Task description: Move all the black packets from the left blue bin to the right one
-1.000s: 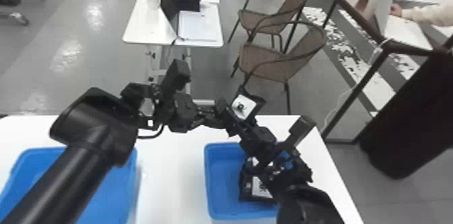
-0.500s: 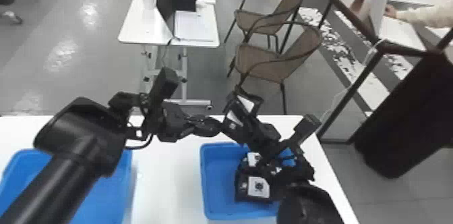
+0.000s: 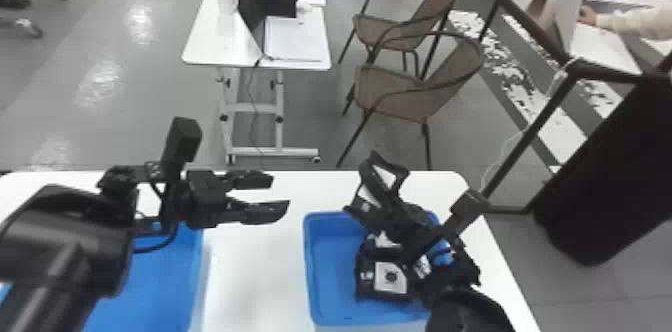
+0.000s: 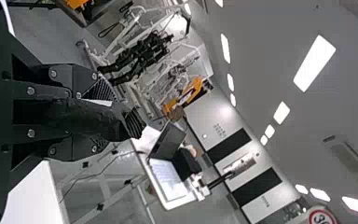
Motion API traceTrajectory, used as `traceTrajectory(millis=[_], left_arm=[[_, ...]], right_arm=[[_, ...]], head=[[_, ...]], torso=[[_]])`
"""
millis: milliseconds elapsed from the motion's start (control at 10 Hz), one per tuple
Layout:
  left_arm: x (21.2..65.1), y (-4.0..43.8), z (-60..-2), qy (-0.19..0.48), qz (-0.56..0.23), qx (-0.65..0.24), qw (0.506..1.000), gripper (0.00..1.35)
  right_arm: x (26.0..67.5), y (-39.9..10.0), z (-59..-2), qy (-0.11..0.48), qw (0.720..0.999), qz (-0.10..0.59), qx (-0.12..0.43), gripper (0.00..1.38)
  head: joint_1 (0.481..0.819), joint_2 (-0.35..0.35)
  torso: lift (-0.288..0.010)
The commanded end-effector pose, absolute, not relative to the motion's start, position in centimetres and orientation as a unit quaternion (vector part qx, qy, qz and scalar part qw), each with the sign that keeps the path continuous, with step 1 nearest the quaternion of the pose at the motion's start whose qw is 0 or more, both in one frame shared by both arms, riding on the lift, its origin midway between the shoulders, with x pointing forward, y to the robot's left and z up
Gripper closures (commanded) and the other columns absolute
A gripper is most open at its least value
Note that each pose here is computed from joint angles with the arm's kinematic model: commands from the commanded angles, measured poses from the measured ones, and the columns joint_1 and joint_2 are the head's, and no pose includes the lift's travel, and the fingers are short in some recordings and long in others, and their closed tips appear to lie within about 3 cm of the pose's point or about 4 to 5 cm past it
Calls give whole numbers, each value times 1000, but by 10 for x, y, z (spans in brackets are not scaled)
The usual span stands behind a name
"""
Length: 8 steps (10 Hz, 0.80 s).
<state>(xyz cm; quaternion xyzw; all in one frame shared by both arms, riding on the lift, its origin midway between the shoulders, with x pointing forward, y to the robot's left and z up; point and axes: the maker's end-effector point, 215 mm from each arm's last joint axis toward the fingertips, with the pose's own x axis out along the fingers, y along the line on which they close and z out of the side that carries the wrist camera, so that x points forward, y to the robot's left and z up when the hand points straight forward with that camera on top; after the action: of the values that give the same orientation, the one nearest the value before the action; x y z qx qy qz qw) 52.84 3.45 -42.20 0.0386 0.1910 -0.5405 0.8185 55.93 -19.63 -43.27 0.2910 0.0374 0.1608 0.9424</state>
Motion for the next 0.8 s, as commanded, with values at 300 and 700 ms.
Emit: traceTrajectory(millis=[300,700], left_arm=[[534,177,-391,163,-400,-2,902,51],[533,233,-368,122,-338,2,933,91]], right_arm=[[522,-247,-528,105,935,78,330,125],[498,-278,-472,37,975,63,210,133]], head=[[695,-109],[695,-67]], torso=[[0],[0]])
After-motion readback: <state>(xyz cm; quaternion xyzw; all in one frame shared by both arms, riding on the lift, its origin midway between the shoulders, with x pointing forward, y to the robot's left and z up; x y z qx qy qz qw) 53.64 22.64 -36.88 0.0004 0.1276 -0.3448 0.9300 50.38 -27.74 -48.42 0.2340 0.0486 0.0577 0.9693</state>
